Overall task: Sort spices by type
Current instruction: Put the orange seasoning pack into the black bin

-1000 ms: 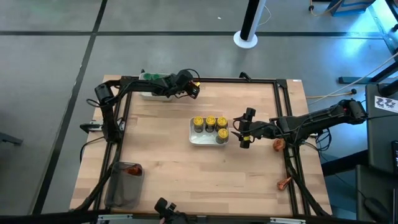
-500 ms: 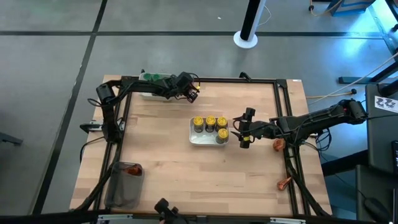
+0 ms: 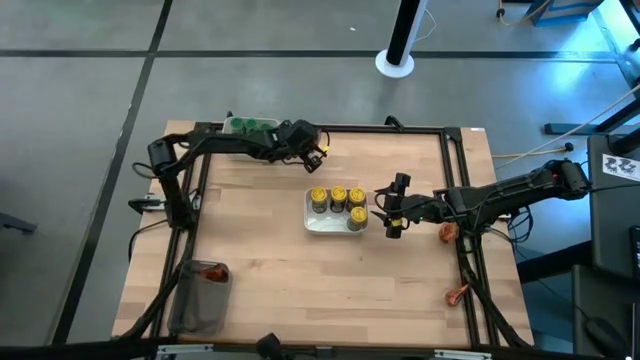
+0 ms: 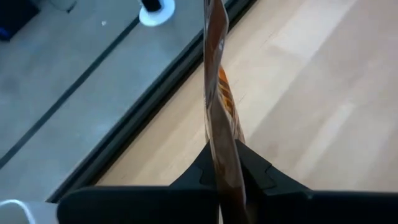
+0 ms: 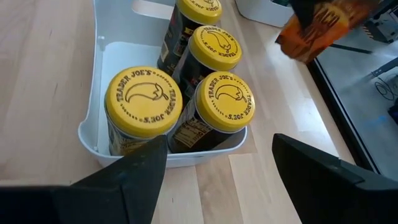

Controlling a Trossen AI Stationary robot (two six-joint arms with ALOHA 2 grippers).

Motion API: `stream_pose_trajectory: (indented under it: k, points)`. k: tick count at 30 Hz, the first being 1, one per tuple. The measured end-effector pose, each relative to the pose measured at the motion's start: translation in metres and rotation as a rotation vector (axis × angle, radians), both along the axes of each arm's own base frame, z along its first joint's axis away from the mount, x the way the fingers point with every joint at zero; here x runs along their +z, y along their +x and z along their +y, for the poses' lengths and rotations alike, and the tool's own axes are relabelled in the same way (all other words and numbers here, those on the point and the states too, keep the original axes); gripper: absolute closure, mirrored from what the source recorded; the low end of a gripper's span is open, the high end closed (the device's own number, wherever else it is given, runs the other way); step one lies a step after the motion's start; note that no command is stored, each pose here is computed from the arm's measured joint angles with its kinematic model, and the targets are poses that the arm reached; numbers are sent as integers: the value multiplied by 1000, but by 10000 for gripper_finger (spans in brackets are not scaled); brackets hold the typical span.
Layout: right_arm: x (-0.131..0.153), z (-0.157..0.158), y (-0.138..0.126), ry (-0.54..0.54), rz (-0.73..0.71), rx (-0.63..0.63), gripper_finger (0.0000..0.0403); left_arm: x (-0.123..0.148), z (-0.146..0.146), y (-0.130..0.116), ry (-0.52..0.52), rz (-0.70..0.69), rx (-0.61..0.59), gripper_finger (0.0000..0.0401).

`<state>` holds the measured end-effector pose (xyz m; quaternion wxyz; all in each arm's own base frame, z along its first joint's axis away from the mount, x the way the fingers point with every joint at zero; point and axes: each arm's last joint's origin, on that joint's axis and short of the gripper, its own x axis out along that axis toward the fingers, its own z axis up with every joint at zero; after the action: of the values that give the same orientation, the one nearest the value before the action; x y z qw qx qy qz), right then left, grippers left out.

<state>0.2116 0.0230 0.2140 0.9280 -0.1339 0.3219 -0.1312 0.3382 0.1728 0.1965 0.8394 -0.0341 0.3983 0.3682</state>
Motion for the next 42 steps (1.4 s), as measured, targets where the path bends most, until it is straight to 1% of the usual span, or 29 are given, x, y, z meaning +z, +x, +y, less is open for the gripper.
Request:
stream_pose_trajectory:
  k: [4, 8, 11, 15, 22, 26, 30, 32, 37, 42]
  points:
    - [0, 0, 0, 2, 0, 2, 112, 24, -18, -2, 38, 5, -23, 397]
    - [0, 0, 0, 12, 2, 14, 112, 54, -40, -8, 59, -20, -71, 395]
    - [0, 1, 0, 12, -2, 15, 112, 72, -61, -13, 64, -35, -121, 393]
    - [0, 1, 0, 12, -2, 14, 112, 90, -89, -22, 51, -60, -181, 397]
    - [0, 1, 1, 13, -5, 14, 112, 112, -142, -43, 7, -60, -298, 393]
    - [0, 1, 1, 13, -5, 15, 112, 120, -170, -56, -34, -68, -355, 397]
    - [0, 1, 1, 13, -6, 14, 112, 126, -194, -68, -57, -77, -421, 391]
    - [0, 1, 1, 13, -6, 14, 112, 126, -205, -71, -77, -72, -451, 389]
    - [0, 1, 1, 13, -6, 14, 112, 123, -234, -79, -159, -35, -581, 388]
    - [0, 1, 1, 13, -6, 14, 112, 120, -258, -89, -189, -2, -657, 387]
